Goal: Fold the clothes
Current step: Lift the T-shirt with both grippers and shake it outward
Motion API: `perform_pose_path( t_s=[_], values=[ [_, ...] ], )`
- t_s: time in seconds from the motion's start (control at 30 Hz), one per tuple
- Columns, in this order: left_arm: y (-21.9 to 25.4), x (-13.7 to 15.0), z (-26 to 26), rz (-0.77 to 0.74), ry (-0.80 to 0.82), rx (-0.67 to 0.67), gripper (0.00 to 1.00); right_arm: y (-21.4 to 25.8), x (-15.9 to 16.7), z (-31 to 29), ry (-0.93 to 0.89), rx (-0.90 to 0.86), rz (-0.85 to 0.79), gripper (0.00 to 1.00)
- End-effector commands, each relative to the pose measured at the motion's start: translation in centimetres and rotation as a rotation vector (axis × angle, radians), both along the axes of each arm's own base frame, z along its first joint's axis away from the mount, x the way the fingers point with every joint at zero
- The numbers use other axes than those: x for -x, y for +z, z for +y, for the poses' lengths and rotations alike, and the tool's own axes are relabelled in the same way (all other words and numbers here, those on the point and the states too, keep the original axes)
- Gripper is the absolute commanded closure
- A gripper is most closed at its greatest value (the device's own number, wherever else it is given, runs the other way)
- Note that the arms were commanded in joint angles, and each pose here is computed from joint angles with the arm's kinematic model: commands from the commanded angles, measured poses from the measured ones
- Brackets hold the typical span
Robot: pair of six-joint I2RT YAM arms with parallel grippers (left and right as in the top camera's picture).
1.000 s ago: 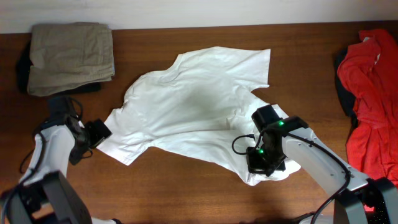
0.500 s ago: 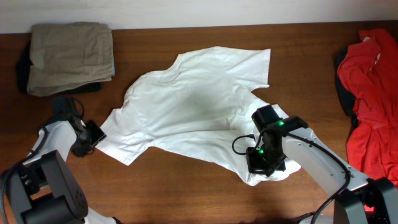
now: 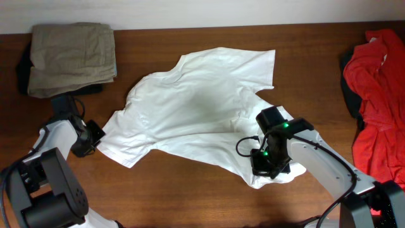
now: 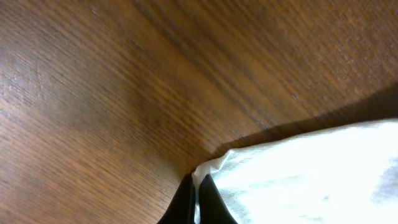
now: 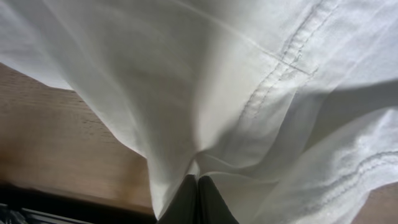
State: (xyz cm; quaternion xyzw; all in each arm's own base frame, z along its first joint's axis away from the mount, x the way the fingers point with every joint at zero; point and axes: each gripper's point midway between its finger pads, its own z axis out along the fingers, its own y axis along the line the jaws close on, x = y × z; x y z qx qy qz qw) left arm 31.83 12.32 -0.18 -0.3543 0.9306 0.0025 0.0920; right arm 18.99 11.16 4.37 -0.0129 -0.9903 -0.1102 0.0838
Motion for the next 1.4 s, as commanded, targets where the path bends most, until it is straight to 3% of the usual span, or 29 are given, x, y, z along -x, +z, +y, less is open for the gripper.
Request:
perform_pose_path(
  t_s=[0.0,0.13,0.2,0.33,0.4,0.5,0.6,0.7,0.77,0.87,0.9,1.0,1.07,1.13,1.23,1.3,1.37],
  values=[
    [1.9,-0.3,0.2,-0.010,0.002,0.000,0.99,2.9,-3.2,1.0,-0.008,-0.033,-0.107,0.96],
    [10.5,-2.0,0.3,-0.200,-0.009,-0.047,0.99,9.0,-7.8,-1.0,-0.063,0.046,-0.250,0.96],
    [18.0,-2.3,-0.3,-0.382,-0.026,-0.079,1.00,15.0,-10.5,-3.1,-0.111,0.113,-0.377,0.96],
    [31.5,0.9,-1.5,-0.694,-0.036,-0.204,1.00,26.2,-12.2,-4.5,-0.136,0.125,-0.628,0.96],
    [39.2,4.1,-2.8,-0.881,-0.044,-0.278,0.99,31.9,-11.8,-5.0,-0.160,0.105,-0.765,0.96],
    [46.5,8.9,-4.7,-1.058,-0.051,-0.349,0.99,38.5,-9.7,-5.5,-0.186,0.056,-0.933,0.96],
    [51.4,13.3,-6.4,-1.161,-0.056,-0.390,1.00,44.1,-6.6,-6.6,-0.212,0.034,-1.107,0.96],
    [52.9,14.0,-8.7,-1.220,-0.140,-0.330,0.99,46.5,-5.3,-6.9,-0.207,0.015,-1.201,0.96],
    [52.4,12.5,-8.6,-1.197,-0.158,-0.297,0.99,46.6,-5.9,-7.7,-0.234,0.065,-1.211,0.96],
    [49.7,7.6,-6.7,-1.076,-0.155,-0.245,0.99,44.6,-9.2,-8.1,-0.250,0.145,-1.144,0.96],
    [46.8,3.3,-5.3,-0.970,-0.157,-0.191,0.99,43.2,-11.6,-7.6,-0.241,0.163,-1.099,0.96],
    [41.1,-4.2,-3.0,-0.829,-0.159,-0.096,0.99,40.0,-18.5,-6.6,-0.239,0.190,-1.044,0.96],
    [37.8,-10.5,-2.4,-0.828,-0.212,-0.002,0.99,38.9,-22.9,-6.6,-0.261,0.194,-1.065,0.96],
    [38.0,-14.0,-2.6,-0.879,-0.262,0.035,0.99,39.7,-25.9,-7.1,-0.259,0.165,-1.140,0.96],
    [45.4,-13.9,-3.5,-1.032,-0.315,-0.042,1.00,45.4,-24.5,-9.5,-0.302,0.084,-1.306,0.96],
    [52.2,-11.0,-4.5,-1.154,-0.350,-0.114,1.00,50.1,-20.7,-12.0,-0.344,0.058,-1.427,0.96],
    [55.9,-7.6,-5.7,-1.205,-0.383,-0.166,0.99,51.6,-17.7,-13.4,-0.367,0.053,-1.456,0.96]
  ],
)
